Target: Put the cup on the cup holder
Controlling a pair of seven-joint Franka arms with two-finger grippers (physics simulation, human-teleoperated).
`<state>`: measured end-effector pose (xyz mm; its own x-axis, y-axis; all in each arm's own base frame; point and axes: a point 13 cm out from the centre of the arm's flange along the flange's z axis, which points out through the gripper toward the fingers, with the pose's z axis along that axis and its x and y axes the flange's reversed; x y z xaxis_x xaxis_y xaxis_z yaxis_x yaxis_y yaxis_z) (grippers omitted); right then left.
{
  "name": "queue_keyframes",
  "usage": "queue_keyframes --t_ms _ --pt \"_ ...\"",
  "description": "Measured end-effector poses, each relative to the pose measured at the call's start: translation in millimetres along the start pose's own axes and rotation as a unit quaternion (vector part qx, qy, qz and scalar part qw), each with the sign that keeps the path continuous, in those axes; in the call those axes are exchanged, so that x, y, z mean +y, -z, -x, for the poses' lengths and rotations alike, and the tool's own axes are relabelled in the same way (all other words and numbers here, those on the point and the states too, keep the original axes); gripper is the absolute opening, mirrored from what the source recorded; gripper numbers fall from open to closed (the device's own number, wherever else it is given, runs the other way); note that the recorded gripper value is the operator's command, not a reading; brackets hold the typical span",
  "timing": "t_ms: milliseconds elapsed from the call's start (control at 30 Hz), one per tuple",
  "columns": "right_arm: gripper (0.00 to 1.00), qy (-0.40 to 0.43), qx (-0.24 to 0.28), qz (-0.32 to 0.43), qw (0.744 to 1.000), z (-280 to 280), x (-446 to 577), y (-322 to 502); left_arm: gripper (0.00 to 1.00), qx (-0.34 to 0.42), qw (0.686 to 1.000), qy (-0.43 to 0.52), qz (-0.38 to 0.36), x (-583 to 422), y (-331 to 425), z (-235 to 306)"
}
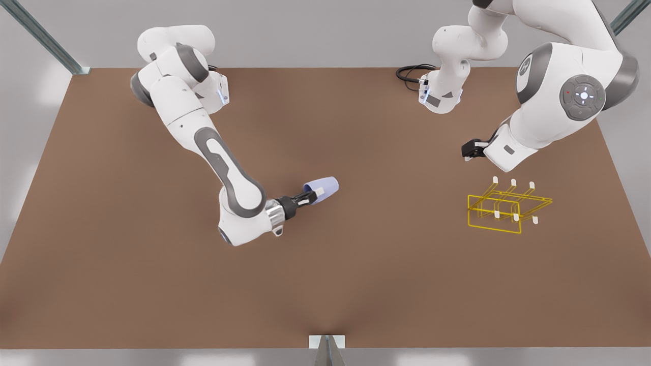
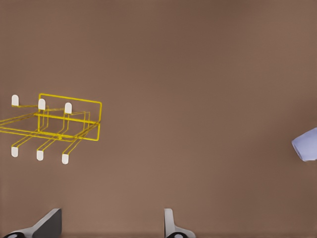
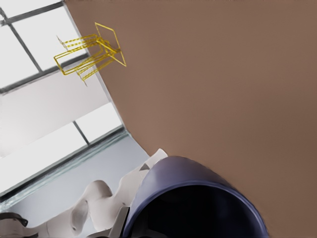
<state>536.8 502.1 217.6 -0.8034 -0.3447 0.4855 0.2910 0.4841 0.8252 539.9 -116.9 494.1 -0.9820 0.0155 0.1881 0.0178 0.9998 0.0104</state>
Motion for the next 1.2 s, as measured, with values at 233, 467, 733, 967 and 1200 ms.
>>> queue_keyframes --t_ms 233,467,733,967,1200 --pt "0.21 0.013 -0.026 0.056 0.998 46 22 -62 1.0 0.005 1.0 0.0 0.001 0 -5 3" --pt "0.21 0.025 -0.037 0.085 0.995 63 37 -123 1.0 0.011 1.0 0.0 0.001 0 -12 7" --pt "0.21 0.016 -0.048 0.097 0.994 82 1 -169 1.0 0.011 1.0 0.0 0.001 0 -12 7" --pt "0.21 0.048 -0.055 0.095 0.993 86 -7 -178 1.0 0.014 1.0 0.001 0.001 0 -16 9" --pt "0.69 0.089 -0.062 0.079 0.991 90 -22 -183 1.0 0.015 1.0 0.001 0.001 0 -17 10"
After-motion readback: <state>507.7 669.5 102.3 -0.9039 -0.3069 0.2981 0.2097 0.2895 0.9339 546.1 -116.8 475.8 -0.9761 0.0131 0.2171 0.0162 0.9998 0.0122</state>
